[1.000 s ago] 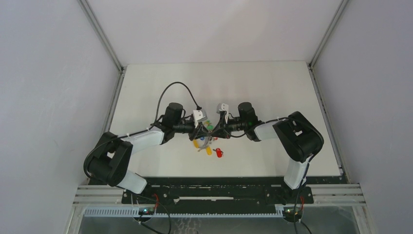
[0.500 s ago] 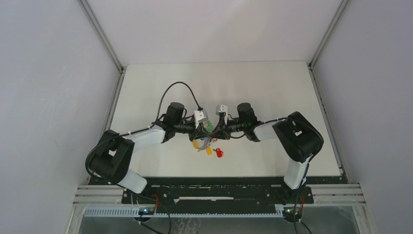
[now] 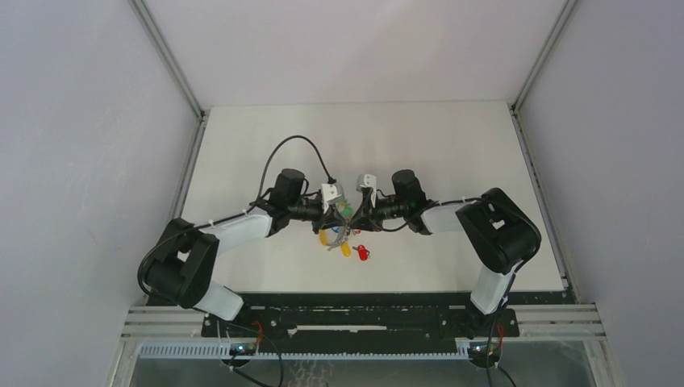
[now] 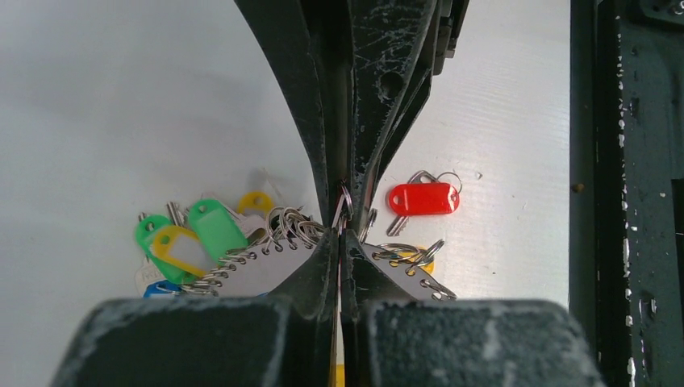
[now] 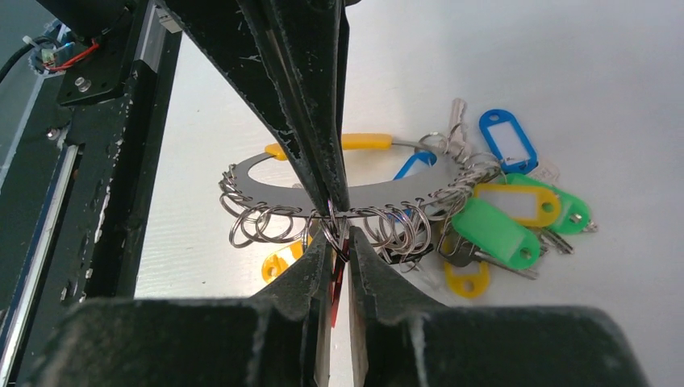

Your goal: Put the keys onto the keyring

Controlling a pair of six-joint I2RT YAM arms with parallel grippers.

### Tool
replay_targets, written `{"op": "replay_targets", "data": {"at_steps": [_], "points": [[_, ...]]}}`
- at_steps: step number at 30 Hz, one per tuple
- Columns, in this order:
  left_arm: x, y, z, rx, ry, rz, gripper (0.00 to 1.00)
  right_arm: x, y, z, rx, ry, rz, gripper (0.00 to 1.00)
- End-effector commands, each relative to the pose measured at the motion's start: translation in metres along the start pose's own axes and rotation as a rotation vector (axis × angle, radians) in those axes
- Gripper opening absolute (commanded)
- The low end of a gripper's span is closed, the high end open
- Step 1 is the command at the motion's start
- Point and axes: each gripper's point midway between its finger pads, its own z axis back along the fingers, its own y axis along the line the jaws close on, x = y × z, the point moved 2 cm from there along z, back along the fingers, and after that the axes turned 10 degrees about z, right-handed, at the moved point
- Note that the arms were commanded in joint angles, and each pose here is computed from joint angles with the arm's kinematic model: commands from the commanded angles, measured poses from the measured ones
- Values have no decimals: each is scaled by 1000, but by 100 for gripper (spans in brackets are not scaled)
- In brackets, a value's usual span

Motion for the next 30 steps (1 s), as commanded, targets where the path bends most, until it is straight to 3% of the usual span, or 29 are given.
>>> {"op": "replay_targets", "data": {"at_steps": [1, 7, 20, 26, 30], "points": [[27, 1, 11, 34, -70, -114, 0, 14, -3, 9, -33, 5, 68, 10], [28, -1, 13, 41, -85, -129, 0, 11, -4, 11, -48, 22, 56, 15], [28, -3, 16, 50, -98, -174, 0, 14, -5, 19, -62, 33, 58, 14], [30, -3, 21, 66, -101, -201, 0, 22, -5, 28, -102, 67, 134, 29], [36, -7, 25, 61, -102, -231, 0, 37, -6, 32, -131, 63, 222, 34]]}}
